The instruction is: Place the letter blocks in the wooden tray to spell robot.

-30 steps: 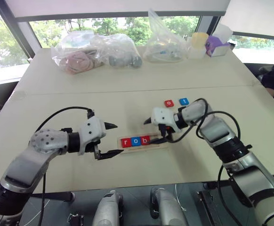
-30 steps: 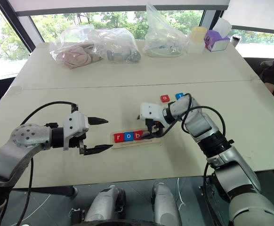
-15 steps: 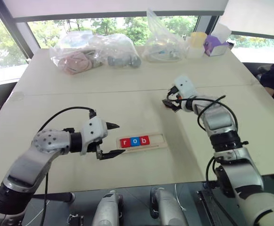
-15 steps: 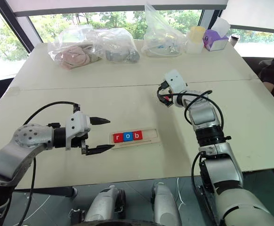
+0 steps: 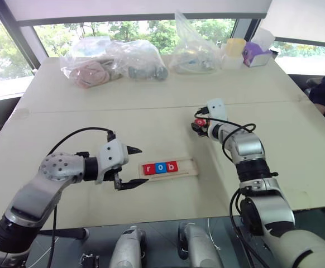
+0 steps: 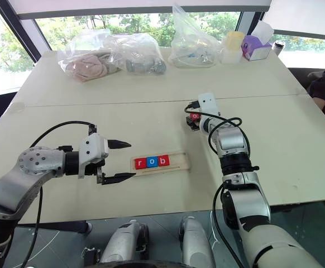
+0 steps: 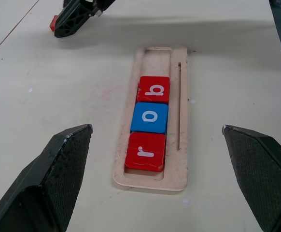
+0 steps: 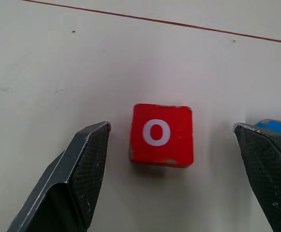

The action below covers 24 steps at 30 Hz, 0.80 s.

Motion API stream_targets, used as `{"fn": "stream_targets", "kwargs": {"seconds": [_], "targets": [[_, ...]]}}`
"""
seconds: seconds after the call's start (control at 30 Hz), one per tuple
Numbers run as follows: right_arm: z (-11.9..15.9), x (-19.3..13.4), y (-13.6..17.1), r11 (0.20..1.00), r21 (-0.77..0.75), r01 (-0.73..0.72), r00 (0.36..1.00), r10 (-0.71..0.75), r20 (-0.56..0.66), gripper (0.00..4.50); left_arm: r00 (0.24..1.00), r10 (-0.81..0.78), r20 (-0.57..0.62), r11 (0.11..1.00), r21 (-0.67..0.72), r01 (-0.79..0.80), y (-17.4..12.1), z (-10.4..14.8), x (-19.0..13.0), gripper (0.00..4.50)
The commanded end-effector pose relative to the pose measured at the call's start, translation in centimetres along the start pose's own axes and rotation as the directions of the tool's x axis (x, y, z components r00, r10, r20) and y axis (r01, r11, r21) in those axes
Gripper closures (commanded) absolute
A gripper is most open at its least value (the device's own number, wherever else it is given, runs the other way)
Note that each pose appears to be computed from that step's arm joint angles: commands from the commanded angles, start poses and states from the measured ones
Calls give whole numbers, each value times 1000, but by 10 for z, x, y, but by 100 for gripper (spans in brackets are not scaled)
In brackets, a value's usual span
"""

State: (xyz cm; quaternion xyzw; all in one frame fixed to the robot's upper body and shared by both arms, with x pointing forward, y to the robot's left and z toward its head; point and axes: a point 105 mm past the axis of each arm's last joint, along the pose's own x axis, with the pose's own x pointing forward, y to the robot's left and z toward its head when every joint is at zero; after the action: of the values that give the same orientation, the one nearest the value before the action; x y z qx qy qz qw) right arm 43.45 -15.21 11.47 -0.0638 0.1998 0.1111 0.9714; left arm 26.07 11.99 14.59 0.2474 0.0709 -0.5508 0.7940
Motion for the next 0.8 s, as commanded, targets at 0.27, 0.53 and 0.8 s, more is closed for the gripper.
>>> {"fn": "stream_targets", "kwargs": {"seconds": [0.27,0.53,0.8], "targets": [[13,4,12,999,34,-20,999,19,26,331,999,23,25,999,35,-24,2,10,-2,0],[20,-39,0,999,-22,31,997,-29,68,332,999,15,33,999,34,-16,0,11,1,0],[-28,-119,-6,996,-71,62,997,-65,-32,332,999,6,40,1000,26,-7,0,10,3,0]]}}
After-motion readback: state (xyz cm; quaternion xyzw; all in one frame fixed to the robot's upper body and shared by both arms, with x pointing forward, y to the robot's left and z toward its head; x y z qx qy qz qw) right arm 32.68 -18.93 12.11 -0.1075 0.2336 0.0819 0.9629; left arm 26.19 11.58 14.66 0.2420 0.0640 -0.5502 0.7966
